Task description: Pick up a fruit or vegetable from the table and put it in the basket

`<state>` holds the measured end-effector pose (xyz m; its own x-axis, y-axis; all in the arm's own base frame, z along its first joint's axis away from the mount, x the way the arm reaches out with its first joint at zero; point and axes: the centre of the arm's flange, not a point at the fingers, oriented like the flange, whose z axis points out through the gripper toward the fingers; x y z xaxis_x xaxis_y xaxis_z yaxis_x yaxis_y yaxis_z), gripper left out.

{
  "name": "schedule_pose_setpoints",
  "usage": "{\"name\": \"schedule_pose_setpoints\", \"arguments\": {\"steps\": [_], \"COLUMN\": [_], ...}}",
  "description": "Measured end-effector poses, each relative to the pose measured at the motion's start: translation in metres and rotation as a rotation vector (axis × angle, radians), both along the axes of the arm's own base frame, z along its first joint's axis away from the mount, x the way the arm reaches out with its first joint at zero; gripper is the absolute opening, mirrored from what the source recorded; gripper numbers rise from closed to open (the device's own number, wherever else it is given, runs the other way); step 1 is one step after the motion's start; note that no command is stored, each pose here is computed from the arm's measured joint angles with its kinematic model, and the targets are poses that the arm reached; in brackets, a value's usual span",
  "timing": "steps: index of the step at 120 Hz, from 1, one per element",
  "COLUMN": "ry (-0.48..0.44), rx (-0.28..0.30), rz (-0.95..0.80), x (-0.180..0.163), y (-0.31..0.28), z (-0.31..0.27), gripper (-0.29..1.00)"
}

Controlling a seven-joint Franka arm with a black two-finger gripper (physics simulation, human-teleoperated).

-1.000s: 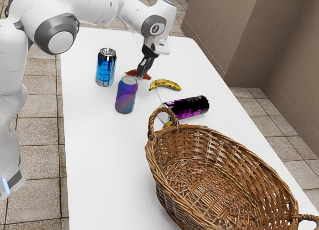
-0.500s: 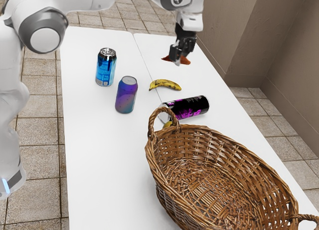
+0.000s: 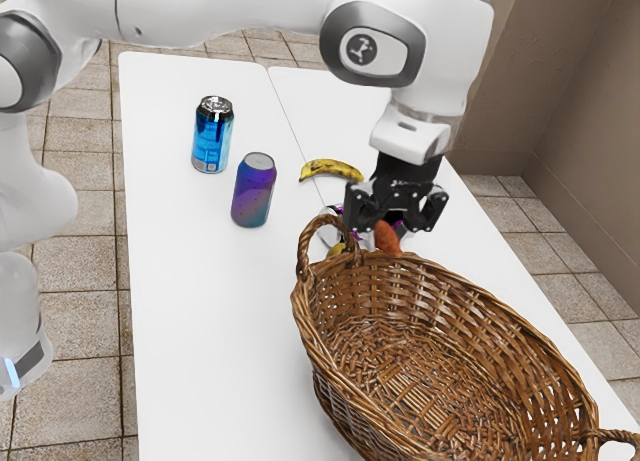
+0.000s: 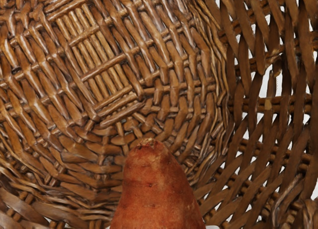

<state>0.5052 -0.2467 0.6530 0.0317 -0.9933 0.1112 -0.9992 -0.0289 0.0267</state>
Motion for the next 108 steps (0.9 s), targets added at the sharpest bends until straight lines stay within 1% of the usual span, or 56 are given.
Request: {"name": "schedule_pose_setpoints", "arguments": {"steps": [12, 19, 28, 47, 53, 60, 70, 79, 93, 102, 108], "ry": [0.011, 0.014, 0.017, 0.024, 0.025, 0.027, 0.030, 0.033, 0.035, 0.002, -0.016], "rx": [0.009, 0.006, 0.005, 0.012, 0.015, 0.017, 0.024, 0.031, 0.039, 0.047, 0.071], "rz": [0.034, 0.030, -0.020, -0.156, -0.169, -0.158, -0.120, -0.093, -0.086, -0.082, -0.037], "x": [0.008, 0.006, -0.009, -0.058, -0.064, -0.062, -0.051, -0.043, -0.043, -0.040, -0.026], "y": [0.010, 0.005, -0.024, -0.101, -0.110, -0.109, -0.098, -0.090, -0.093, -0.097, -0.077], "z": [-0.006, -0.007, -0.006, -0.010, -0.011, -0.012, -0.015, -0.018, -0.021, -0.012, -0.007], "gripper": [0.17, 0.17, 0.17, 0.17, 0.17, 0.17, 0.40, 0.52, 0.62, 0.66, 0.67]}}
